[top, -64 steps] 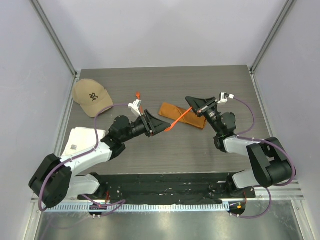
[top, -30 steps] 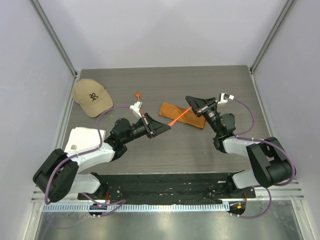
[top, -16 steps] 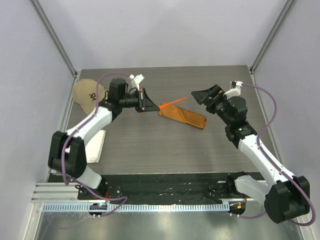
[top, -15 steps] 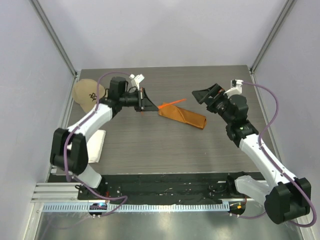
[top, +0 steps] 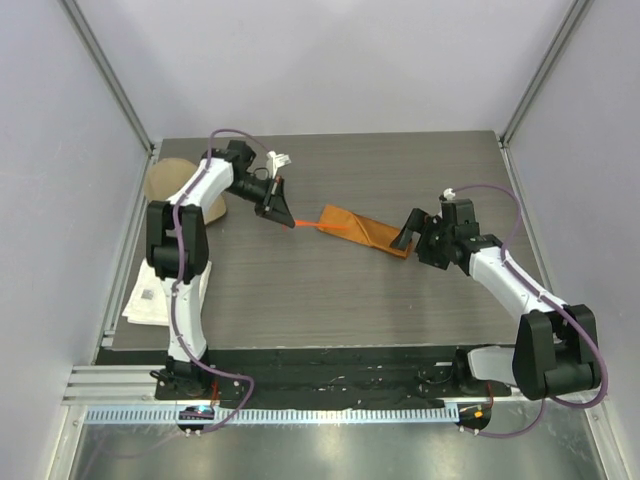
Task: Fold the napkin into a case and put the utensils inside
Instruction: Insert the knife into the folded napkin.
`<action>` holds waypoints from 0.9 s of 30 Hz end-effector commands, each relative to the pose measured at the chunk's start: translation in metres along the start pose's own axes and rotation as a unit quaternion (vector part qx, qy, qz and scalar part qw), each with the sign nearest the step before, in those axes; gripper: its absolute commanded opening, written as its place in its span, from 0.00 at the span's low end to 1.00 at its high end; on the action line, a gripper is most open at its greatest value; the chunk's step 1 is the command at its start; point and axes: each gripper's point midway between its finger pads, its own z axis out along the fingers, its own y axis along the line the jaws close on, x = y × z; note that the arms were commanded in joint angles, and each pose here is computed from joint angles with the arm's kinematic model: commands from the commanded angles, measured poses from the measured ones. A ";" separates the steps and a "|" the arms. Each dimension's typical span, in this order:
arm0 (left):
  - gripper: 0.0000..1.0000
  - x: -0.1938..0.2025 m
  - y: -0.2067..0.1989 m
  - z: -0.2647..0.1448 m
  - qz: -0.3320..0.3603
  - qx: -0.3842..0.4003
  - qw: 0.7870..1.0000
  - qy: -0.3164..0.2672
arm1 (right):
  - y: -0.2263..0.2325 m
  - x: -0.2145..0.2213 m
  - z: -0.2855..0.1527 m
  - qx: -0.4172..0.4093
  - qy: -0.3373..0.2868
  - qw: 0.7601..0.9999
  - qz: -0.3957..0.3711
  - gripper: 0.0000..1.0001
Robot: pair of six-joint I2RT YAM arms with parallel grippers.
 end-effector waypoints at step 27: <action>0.00 -0.058 0.046 0.033 -0.011 0.041 0.999 -0.028 | -0.019 -0.023 0.011 -0.001 -0.041 0.999 0.022 1.00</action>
